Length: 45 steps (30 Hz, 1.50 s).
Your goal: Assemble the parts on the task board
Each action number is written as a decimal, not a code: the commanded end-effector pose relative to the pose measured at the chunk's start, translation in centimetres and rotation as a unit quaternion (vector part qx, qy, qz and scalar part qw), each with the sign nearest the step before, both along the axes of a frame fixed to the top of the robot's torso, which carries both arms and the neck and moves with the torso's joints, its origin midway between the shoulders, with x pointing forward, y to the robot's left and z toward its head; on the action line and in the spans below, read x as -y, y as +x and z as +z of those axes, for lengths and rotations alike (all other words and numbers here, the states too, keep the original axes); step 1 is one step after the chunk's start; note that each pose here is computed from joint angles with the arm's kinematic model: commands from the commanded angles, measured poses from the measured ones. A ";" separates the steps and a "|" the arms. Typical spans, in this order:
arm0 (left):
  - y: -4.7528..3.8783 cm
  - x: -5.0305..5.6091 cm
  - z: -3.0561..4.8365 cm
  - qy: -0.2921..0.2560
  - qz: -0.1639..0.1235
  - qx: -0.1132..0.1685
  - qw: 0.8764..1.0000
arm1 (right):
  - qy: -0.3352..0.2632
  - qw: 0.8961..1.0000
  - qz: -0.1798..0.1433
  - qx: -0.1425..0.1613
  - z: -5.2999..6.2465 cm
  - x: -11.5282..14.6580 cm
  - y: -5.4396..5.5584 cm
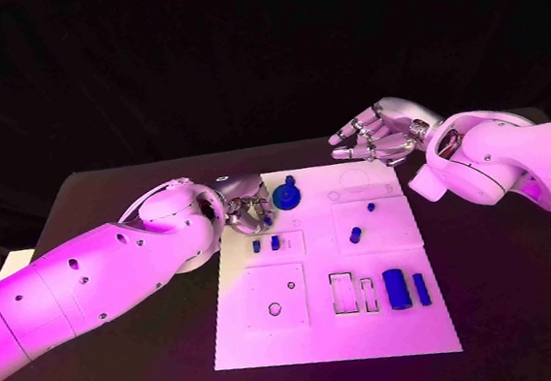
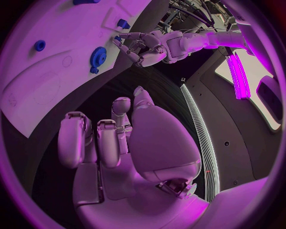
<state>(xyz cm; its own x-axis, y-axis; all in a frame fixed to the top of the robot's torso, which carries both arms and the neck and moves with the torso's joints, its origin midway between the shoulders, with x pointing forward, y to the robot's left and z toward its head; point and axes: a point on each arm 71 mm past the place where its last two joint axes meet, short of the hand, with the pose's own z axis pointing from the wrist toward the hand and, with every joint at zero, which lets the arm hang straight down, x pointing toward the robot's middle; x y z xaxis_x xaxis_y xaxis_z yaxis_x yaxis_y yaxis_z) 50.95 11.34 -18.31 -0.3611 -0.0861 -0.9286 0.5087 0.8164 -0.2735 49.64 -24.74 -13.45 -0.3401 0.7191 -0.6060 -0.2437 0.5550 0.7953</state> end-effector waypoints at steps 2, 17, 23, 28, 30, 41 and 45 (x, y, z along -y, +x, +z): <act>-0.10 0.1 -0.34 0.008 -0.004 -0.013 1.000 | -0.001 1.000 0.009 0.000 0.0 -0.2 -0.1; 0.18 -0.1 -0.48 0.003 0.006 -0.016 1.000 | -0.001 1.000 0.009 0.000 0.0 -0.1 -0.1; 0.20 -0.2 -0.46 0.002 0.007 -0.015 1.000 | -0.002 1.000 0.008 -0.001 0.0 -0.1 0.0; 0.27 -0.4 -0.47 0.002 0.011 -0.014 1.000 | -0.004 1.000 0.004 -0.001 -0.1 0.1 0.0; 0.29 -0.6 -0.46 0.002 0.013 -0.013 1.000 | -0.007 1.000 0.002 -0.002 -0.1 0.3 0.1; 0.77 -3.6 0.52 -0.064 0.050 0.005 0.997 | -0.112 0.993 0.001 0.021 -0.6 1.7 0.4; 1.29 -5.7 1.52 -0.208 0.098 -0.022 0.973 | -0.199 0.978 0.013 0.059 -0.6 1.5 0.2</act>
<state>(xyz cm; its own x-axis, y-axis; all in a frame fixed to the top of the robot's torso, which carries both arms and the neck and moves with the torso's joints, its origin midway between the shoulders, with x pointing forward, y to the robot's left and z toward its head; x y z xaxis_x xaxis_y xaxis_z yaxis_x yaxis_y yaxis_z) 52.01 16.79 -17.79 -0.3511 -0.2736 -0.8955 0.3844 0.8299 -0.4043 49.97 -26.59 -13.79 -0.2927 0.5792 -0.7608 -0.2797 0.7089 0.6474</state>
